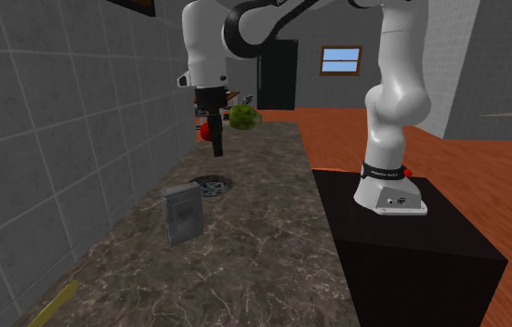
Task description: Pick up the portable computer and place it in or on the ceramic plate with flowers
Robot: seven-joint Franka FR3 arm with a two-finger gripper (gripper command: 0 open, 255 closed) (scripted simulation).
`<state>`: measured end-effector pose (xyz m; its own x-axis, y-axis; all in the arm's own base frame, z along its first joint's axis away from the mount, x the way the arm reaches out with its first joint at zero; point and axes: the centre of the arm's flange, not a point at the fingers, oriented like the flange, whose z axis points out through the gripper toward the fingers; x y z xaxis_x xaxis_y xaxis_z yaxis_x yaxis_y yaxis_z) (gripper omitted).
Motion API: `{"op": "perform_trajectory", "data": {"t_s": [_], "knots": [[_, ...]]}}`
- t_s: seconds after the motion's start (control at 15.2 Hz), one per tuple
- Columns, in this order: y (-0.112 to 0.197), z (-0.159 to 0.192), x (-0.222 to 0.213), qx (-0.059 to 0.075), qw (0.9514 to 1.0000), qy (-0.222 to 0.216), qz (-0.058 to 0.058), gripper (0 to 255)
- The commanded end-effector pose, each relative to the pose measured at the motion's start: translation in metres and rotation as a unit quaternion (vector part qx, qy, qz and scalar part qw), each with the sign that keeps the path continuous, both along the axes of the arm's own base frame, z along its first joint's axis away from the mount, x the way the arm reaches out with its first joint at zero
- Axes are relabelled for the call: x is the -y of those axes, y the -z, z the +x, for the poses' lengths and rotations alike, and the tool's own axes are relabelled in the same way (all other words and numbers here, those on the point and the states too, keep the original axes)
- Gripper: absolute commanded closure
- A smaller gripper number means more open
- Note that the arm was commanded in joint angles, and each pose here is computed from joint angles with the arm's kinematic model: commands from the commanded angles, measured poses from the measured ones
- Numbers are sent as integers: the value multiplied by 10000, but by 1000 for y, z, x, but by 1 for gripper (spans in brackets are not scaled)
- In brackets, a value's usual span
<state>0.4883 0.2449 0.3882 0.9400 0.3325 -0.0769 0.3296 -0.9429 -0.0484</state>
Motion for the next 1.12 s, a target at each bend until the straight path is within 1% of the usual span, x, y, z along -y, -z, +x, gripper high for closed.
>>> {"op": "perform_trajectory", "data": {"t_s": [0.0,0.33,0.79,1.06], "knots": [[13,11,-19,40,9999,-131,-22,0],[48,37,-70,125,9989,-454,-84,0],[85,35,-70,125,9989,-454,-84,0],[88,35,-70,125,9989,-454,-84,0]]}}
